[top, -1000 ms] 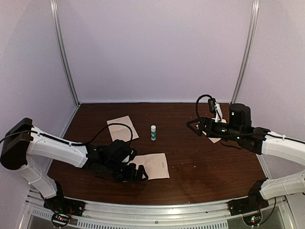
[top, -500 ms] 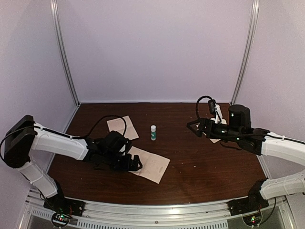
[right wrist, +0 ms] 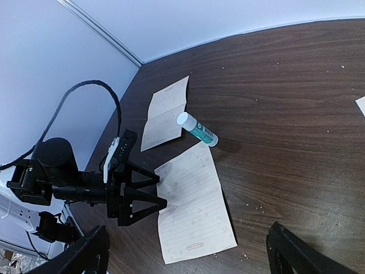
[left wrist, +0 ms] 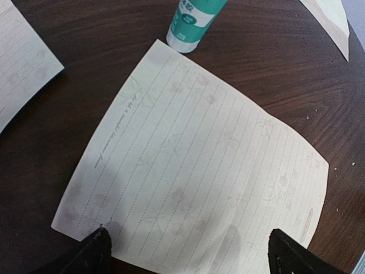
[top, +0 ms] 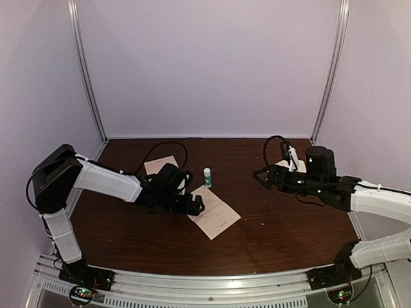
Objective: Place the letter into the envelope and seal it
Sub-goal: Move the letter to the center of the board, then pick up the letter from the center of the board.
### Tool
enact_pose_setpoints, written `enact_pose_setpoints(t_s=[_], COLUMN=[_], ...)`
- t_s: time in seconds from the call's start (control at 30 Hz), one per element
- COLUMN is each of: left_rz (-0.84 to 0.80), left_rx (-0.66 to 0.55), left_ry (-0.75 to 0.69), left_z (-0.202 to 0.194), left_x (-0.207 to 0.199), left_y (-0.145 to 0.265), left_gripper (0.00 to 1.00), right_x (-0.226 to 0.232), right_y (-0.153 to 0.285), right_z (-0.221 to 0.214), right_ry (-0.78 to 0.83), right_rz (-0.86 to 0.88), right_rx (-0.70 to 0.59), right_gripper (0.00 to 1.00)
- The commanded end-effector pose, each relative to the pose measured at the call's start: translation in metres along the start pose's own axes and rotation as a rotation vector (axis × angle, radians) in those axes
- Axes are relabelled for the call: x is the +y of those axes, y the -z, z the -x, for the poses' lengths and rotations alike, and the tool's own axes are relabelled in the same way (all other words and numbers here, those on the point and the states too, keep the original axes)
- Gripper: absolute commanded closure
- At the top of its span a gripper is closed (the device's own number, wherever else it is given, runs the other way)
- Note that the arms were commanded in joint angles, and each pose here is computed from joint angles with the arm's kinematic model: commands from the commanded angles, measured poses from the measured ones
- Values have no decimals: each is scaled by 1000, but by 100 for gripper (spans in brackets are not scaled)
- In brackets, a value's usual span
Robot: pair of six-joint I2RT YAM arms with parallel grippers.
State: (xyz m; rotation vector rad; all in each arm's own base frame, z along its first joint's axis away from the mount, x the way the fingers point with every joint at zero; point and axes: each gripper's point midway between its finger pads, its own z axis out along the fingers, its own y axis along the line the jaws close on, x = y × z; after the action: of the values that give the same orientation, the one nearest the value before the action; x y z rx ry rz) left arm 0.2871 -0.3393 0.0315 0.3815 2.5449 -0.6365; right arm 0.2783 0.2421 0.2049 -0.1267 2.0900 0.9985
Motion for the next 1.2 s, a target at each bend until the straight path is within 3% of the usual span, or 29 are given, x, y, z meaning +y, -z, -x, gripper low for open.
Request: enact_pose_setpoints(t_s=[0.0, 0.27, 0.43, 0.63, 1.17], left_rz=[14, -48, -72, -44, 25], left_rx=[5, -67, -33, 18, 13], left_ry=[-61, -57, -81, -92, -136], left_z=[4, 28, 8, -21, -21], left_x=[4, -19, -35, -39, -36], left_y=[-14, 12, 21, 14, 1], left_gripper=[2, 3, 3, 6, 23], right_x=[-9, -7, -14, -28, -52], right_y=[-4, -21, -44, -72, -123], right_z=[-12, -35, -52, -71, -96], right_ry=[-36, -12, 21, 38, 11], right_rz=[-26, 2, -9, -13, 25], right_rx=[32, 178, 324, 469, 600], right_gripper=[5, 17, 28, 32, 43])
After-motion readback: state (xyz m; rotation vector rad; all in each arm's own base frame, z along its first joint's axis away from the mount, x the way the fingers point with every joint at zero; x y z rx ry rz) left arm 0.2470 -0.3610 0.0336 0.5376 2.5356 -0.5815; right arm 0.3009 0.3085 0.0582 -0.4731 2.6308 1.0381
